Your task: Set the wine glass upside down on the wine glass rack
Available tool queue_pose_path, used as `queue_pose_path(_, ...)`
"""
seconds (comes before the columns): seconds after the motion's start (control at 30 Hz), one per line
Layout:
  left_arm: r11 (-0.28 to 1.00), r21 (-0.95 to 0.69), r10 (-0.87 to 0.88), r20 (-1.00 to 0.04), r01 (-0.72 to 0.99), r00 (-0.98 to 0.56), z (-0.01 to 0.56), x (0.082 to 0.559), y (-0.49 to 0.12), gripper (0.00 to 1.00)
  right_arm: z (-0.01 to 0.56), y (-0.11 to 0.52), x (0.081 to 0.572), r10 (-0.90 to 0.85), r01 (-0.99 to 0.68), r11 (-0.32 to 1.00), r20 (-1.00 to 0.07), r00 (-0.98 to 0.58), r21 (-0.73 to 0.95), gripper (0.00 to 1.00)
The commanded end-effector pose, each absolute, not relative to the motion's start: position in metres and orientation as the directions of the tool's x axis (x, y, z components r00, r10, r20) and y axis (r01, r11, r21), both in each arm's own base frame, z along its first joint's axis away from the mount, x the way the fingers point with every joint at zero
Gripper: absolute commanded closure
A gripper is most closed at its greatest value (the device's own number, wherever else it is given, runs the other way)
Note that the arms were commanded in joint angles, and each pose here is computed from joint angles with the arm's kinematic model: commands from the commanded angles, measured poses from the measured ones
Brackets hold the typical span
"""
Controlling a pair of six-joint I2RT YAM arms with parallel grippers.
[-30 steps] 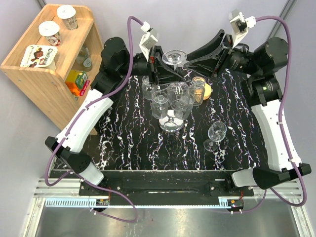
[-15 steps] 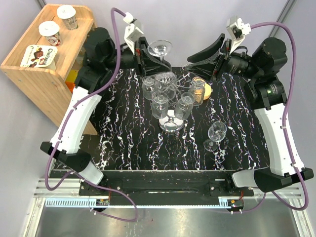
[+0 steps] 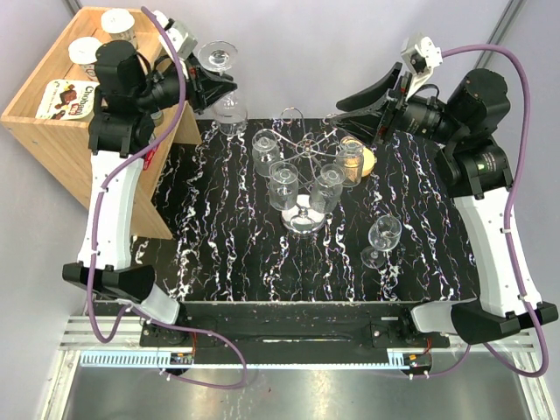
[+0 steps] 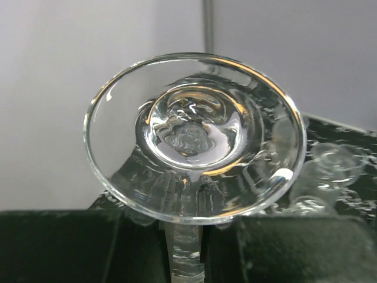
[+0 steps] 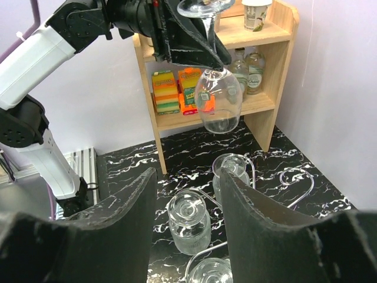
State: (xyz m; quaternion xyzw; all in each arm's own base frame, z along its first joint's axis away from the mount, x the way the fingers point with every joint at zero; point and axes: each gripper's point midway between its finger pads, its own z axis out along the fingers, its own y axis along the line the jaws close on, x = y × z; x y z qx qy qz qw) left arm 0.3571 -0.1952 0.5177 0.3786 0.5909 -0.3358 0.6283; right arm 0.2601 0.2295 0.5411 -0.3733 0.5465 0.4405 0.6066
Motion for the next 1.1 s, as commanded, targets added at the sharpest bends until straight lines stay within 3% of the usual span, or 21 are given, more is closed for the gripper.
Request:
queue_pose_path(0.0,0.591,0.247,0.119,-0.968,0.768,0.22,0.516,0.391,-0.172,1.0,0.544,0.225,0.259,0.125,-0.934,0.358,-0.991,0.048,0.0,0.46)
queue_pose_path(0.4,0.438,0.241,0.124,-0.97,0.866,0.207,0.441,0.455,-0.195,1.0,0.524,0.229,0.268,0.104,-0.94,0.34,-0.995,-0.005,0.041,0.46)
queue_pose_path(1.07,0.126,0.225,0.127,-0.969,0.966,0.209,0.371,0.449,-0.259,1.0,0.496,0.225,0.291,0.069,-0.928,0.364,-0.996,-0.062,0.083,0.46)
